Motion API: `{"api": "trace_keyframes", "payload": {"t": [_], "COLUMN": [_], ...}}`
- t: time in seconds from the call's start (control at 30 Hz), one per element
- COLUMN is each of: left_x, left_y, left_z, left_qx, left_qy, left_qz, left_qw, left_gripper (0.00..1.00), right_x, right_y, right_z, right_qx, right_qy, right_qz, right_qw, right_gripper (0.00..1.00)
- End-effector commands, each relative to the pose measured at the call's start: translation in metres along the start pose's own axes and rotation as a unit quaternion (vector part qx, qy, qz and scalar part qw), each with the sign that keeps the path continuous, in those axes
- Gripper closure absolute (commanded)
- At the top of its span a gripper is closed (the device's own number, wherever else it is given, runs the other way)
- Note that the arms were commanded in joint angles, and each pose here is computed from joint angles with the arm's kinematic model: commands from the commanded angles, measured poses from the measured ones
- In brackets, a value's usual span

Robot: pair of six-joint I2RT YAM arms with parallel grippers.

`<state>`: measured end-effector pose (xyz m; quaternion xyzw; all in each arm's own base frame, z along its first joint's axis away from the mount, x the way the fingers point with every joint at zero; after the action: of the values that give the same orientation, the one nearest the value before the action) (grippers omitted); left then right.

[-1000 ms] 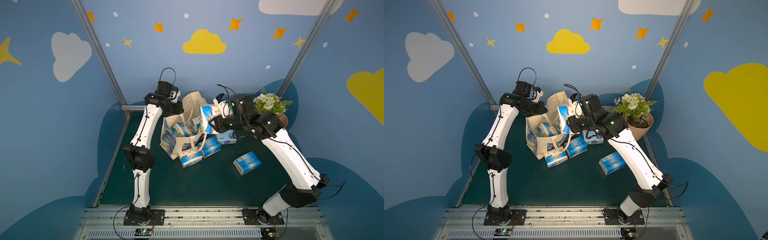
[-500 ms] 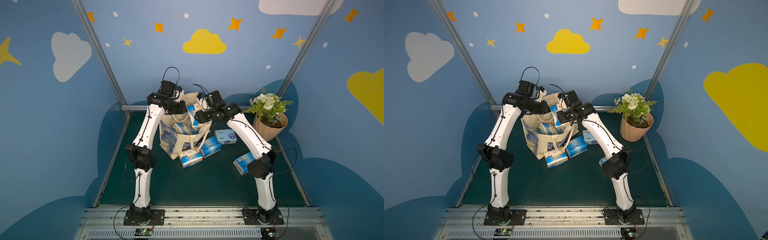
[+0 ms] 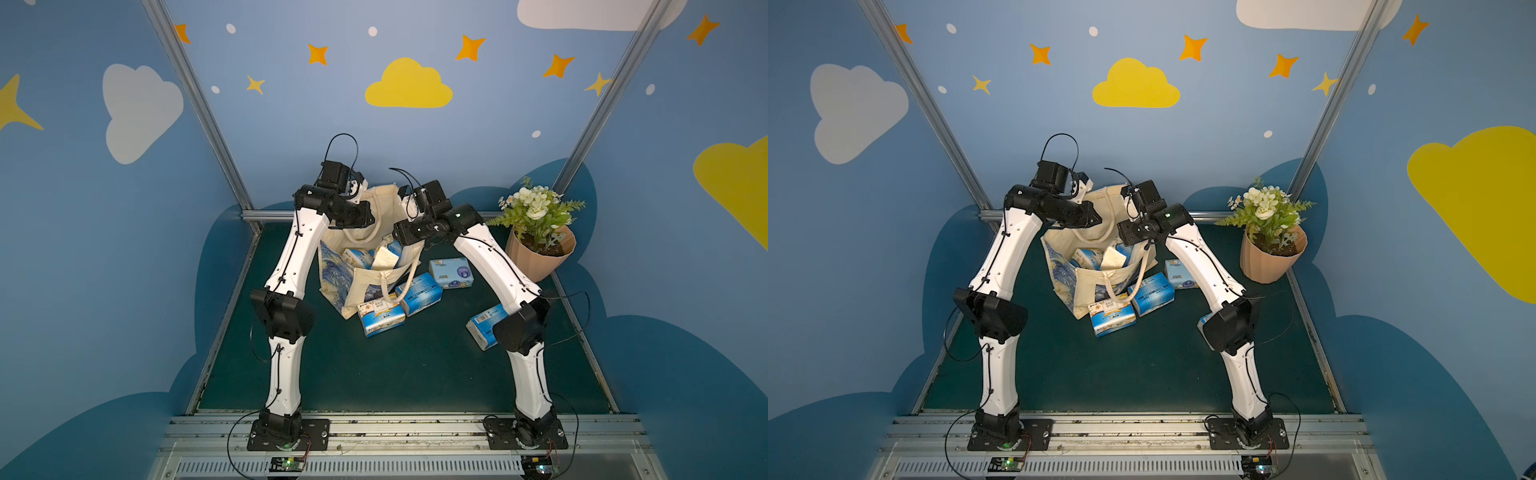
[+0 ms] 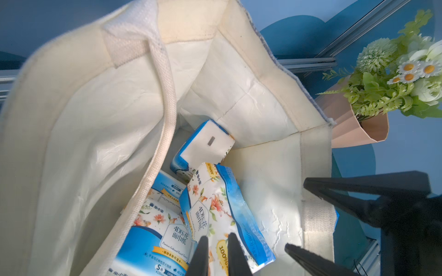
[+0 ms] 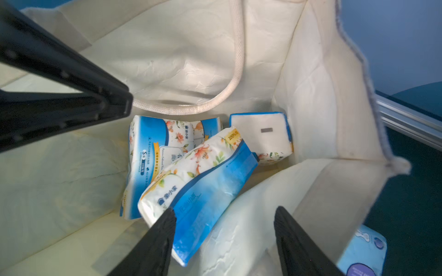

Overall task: Put tissues into the canvas bag
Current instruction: Place the pack of facial tissues in the canvas bag, then pick up the pack of facial tissues from the center of the board.

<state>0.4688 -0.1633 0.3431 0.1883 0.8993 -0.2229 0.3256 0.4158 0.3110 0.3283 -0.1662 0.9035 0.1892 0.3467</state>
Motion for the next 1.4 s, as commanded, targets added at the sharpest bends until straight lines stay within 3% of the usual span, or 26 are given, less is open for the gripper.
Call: {"api": "trace_keyframes", "payload": {"t": [0.0,0.13,0.37,0.53,0.7,0.9,0.97,1.03,1.1,1.17,1.27,1.37], "left_x": [-0.004,-0.007,-0.019,-0.026,-0.03,-0.036,-0.035,-0.035,-0.038,-0.039,-0.032,-0.018], "left_y": [-0.005,-0.011,-0.015,-0.014,-0.013,-0.036,-0.03,-0.017,-0.012,-0.008,0.008,0.031], "left_z": [-0.005,-0.011,-0.021,-0.028,-0.034,-0.052,-0.062,-0.081,-0.099,-0.108,-0.107,-0.099], "left_qx": [0.006,0.01,0.008,-0.008,-0.028,-0.013,-0.084,-0.177,-0.235,-0.266,-0.322,-0.321], "left_qy": [-0.008,-0.017,-0.052,-0.069,-0.082,-0.1,-0.096,-0.106,-0.124,-0.133,-0.105,-0.054], "left_qz": [0.002,0.009,0.029,0.035,0.041,0.068,0.063,0.058,0.068,0.079,0.086,0.049], "left_qw": [1.0,1.0,0.998,0.997,0.995,0.993,0.99,0.977,0.962,0.951,0.937,0.944], "left_gripper": [0.83,0.82,0.79,0.78,0.73,0.67,0.66,0.65,0.55,0.46,0.32,0.3], "right_x": [-0.025,-0.022,0.031,0.099,0.171,0.208,0.214,0.215,0.212,0.209,0.202,0.195], "right_y": [-0.009,-0.038,-0.108,-0.155,-0.169,-0.171,-0.173,-0.172,-0.172,-0.173,-0.172,-0.171], "right_z": [-0.054,-0.099,-0.132,-0.145,-0.145,-0.155,-0.156,-0.155,-0.152,-0.148,-0.142,-0.14], "right_qx": [0.011,0.029,0.094,0.191,0.235,0.245,0.246,0.238,0.23,0.224,0.209,0.198], "right_qy": [-0.066,-0.102,-0.053,0.02,0.097,0.127,0.141,0.147,0.151,0.157,0.167,0.166], "right_qz": [0.027,0.067,0.184,0.279,0.348,0.379,0.383,0.381,0.378,0.372,0.362,0.357], "right_qw": [0.997,0.992,0.977,0.941,0.902,0.883,0.879,0.881,0.884,0.887,0.893,0.898], "right_gripper": [0.31,0.24,0.2,0.13,0.12,0.11,0.11,0.11,0.11,0.11,0.11,0.11]}}
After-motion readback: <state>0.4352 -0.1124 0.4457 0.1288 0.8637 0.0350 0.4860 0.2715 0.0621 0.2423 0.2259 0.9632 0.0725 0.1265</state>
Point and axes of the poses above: each gripper's point midway between its finger pads, its own z axis out along the fingers, its own y axis along the line the jaws close on, x = y × z, the point moved 6 cm from there along -z, back along the fingers, and after that the axes turned 12 degrees about z, right-handed, at the moved point
